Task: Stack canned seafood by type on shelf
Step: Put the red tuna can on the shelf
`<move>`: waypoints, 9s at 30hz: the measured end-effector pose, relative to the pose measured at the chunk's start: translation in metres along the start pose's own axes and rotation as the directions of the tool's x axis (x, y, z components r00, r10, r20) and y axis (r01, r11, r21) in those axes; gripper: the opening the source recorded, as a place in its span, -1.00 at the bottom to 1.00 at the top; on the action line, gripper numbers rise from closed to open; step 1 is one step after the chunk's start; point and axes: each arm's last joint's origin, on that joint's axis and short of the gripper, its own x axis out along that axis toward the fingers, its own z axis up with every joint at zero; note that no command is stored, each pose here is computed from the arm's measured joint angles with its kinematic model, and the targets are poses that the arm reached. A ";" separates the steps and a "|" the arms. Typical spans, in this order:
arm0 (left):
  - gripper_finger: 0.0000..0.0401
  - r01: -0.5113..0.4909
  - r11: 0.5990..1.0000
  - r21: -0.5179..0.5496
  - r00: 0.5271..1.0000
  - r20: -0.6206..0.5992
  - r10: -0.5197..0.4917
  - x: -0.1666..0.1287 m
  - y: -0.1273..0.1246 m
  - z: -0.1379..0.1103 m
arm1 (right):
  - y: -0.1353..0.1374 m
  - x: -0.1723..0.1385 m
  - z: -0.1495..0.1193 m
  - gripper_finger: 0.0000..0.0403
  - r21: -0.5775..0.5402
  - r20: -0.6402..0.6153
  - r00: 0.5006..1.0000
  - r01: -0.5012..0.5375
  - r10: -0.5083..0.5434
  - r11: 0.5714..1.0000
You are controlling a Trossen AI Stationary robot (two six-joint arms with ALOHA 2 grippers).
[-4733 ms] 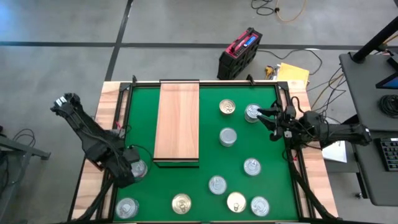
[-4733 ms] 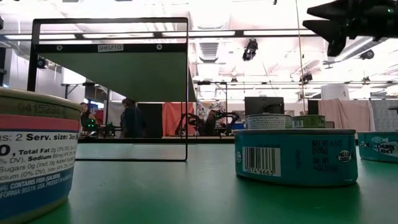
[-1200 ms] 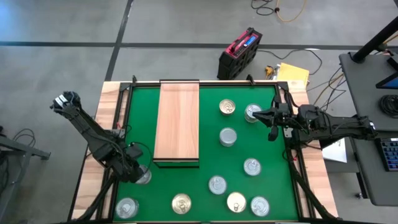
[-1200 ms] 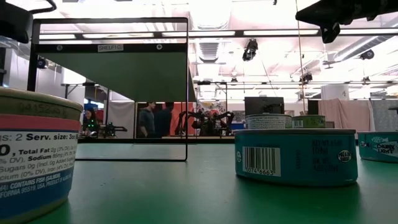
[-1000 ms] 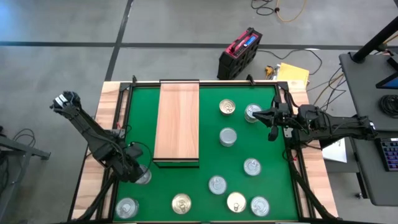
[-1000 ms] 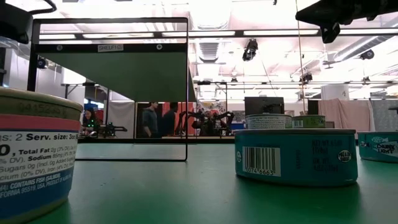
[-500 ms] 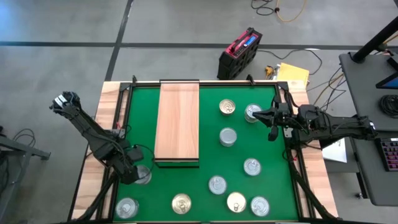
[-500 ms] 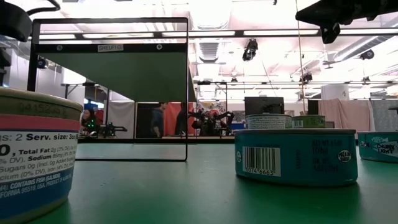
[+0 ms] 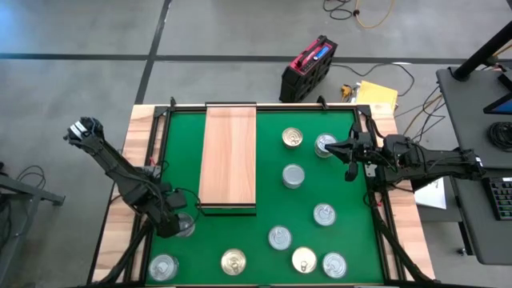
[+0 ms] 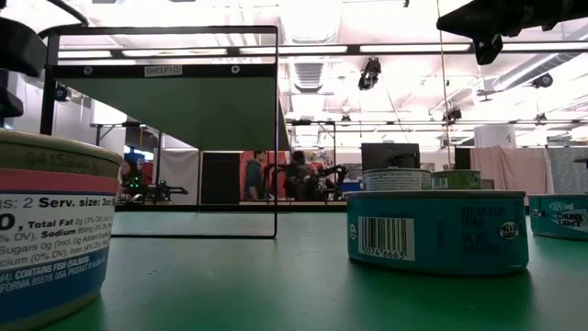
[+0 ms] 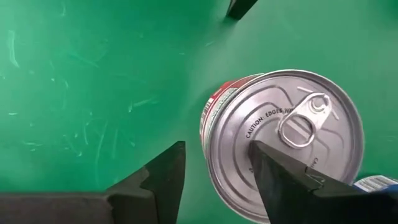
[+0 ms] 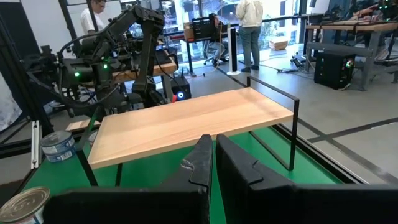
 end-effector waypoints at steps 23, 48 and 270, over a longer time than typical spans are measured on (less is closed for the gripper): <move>-0.99 0.045 0.999 -0.012 0.999 -0.002 -0.045 0.005 0.000 -0.001 | 0.000 0.000 -0.001 -0.94 -0.006 -0.010 1.000 0.001 -0.001 1.000; -1.00 -0.023 1.000 -0.017 1.000 -0.004 0.023 -0.017 -0.004 0.004 | 0.000 0.000 -0.001 -0.94 -0.013 -0.010 1.000 0.001 -0.001 1.000; -0.07 -0.054 0.994 -0.093 0.987 0.145 0.067 -0.060 -0.049 0.005 | 0.002 0.019 -0.013 -0.94 -0.049 -0.118 0.993 0.011 -0.017 0.999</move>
